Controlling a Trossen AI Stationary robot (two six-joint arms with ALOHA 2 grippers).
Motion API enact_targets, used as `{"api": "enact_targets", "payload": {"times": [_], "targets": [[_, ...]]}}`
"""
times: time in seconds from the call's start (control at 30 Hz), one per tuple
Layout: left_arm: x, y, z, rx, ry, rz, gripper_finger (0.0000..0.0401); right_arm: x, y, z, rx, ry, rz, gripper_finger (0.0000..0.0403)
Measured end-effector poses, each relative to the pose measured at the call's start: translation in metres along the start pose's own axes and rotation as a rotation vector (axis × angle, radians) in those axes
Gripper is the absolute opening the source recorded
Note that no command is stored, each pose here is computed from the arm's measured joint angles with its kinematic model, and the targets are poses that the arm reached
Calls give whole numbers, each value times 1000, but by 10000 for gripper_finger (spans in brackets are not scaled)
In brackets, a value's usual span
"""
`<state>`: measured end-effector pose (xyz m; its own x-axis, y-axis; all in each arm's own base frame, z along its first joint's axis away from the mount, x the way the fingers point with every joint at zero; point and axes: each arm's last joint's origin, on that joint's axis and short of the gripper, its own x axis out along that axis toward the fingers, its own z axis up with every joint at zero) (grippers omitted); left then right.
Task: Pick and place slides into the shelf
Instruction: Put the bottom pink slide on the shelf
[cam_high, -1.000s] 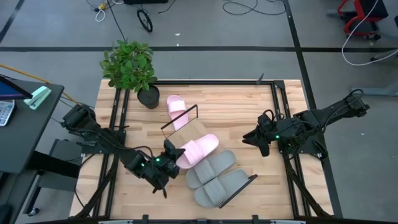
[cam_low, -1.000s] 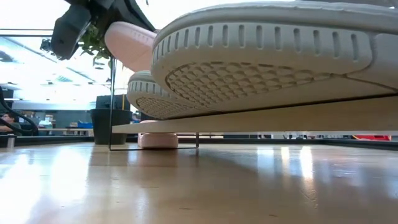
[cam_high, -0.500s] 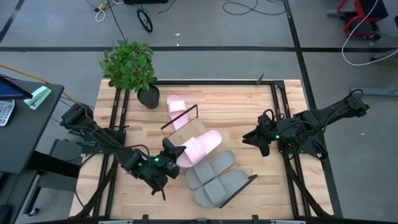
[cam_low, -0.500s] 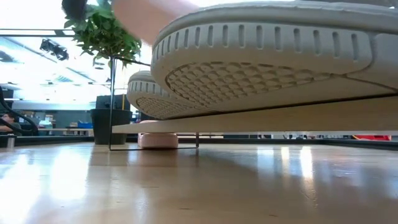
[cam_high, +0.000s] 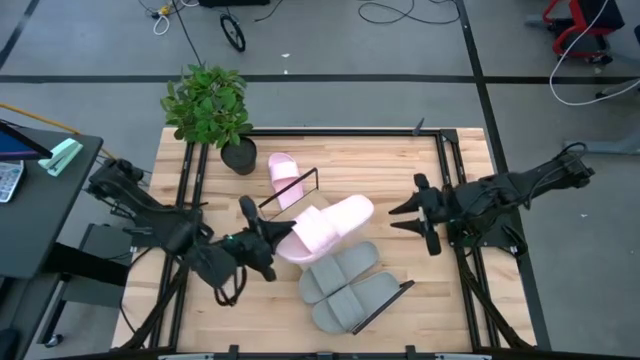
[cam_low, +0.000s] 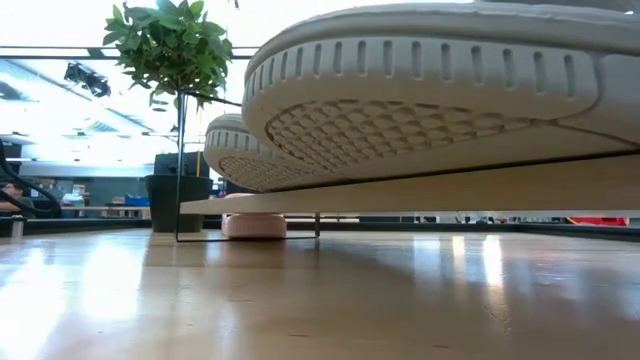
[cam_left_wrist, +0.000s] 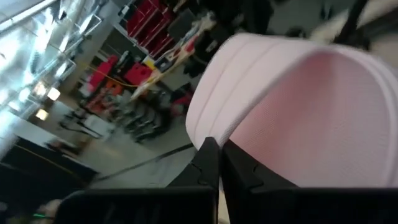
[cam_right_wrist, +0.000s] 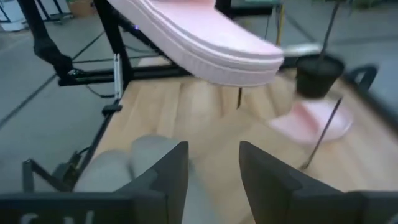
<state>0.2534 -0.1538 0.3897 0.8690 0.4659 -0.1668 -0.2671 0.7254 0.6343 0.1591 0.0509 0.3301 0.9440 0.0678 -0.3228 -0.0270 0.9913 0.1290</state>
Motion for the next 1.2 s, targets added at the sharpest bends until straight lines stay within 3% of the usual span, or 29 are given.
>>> {"api": "enact_targets", "payload": {"times": [0.2,0.47,0.7,0.83,1.07,1.2], "targets": [[-6,17,17,-219,-81,-96,5,-9,0,16,-66,-40,-28,163],[-3,4,15,-470,-138,-161,5,-23,-1,26,-92,-44,-37,163],[-10,6,26,-646,-314,-193,4,-46,-5,34,-79,19,-11,156],[-19,22,32,-714,-387,-185,4,-62,-3,53,-86,-78,79,155],[-23,30,33,-764,-414,-180,4,-80,8,100,-229,-441,264,185],[-22,33,35,-789,-437,-173,4,-68,14,107,-323,-459,277,218]]}}
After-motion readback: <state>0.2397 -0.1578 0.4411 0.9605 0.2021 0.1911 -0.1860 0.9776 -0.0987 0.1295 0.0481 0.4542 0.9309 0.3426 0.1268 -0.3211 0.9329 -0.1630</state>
